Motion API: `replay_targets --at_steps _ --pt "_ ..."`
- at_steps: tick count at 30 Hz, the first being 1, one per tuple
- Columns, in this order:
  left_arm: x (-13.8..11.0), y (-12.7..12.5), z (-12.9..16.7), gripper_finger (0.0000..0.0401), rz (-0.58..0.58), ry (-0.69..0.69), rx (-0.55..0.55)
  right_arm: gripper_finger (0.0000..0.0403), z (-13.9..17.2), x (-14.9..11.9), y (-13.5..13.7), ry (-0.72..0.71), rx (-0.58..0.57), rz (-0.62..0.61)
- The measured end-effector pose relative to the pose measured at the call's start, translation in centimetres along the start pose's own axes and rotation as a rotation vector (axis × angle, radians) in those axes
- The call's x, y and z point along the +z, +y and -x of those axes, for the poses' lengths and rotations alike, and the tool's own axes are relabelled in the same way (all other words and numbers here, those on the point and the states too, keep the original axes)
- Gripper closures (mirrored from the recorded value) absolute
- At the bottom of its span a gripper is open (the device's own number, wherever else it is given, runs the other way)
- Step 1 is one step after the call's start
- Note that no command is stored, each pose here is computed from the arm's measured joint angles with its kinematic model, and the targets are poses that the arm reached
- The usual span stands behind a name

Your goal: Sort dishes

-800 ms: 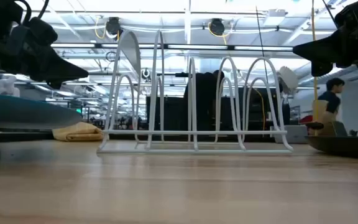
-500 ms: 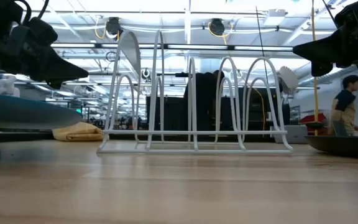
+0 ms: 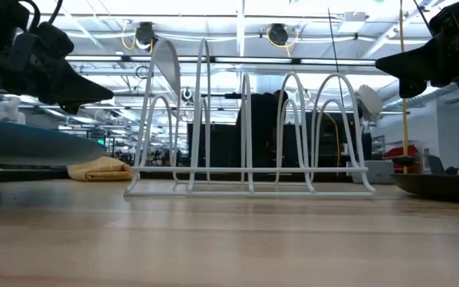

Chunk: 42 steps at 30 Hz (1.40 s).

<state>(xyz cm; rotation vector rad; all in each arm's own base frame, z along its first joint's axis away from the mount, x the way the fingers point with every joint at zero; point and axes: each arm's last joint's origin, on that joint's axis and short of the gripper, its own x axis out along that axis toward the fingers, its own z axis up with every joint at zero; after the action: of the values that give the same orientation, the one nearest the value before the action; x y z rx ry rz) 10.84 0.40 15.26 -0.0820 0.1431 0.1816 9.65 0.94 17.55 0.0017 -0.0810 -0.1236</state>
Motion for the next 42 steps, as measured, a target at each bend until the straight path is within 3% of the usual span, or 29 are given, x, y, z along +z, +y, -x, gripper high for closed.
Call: replay_targets --at_steps 19,23,27,30,36,42 --pt "0.0 0.0 0.0 0.0381 0.000 0.000 0.000 0.0403 0.0 0.0 0.0 -0.001 0.000 0.000" --pt "0.0 0.0 0.0 0.0381 0.000 0.000 0.000 0.0403 0.0 0.5 0.0 -0.057 0.000 -0.081" --pt "0.0 0.0 0.0 0.0381 0.000 0.000 0.000 0.0403 0.4 3.2 -0.1 -0.287 0.032 -0.235" --pt "0.0 0.0 0.0 0.0381 0.000 0.000 0.000 0.0403 0.4 5.5 -0.1 -0.326 0.079 -0.248" --pt "0.0 0.0 0.0 0.0381 0.000 0.000 0.000 0.0403 -2.3 10.5 0.9 -0.241 0.141 -0.218" --pt "0.0 0.0 0.0 0.0381 0.000 0.000 0.000 0.0403 -9.1 14.0 4.2 -0.034 0.318 -0.173"
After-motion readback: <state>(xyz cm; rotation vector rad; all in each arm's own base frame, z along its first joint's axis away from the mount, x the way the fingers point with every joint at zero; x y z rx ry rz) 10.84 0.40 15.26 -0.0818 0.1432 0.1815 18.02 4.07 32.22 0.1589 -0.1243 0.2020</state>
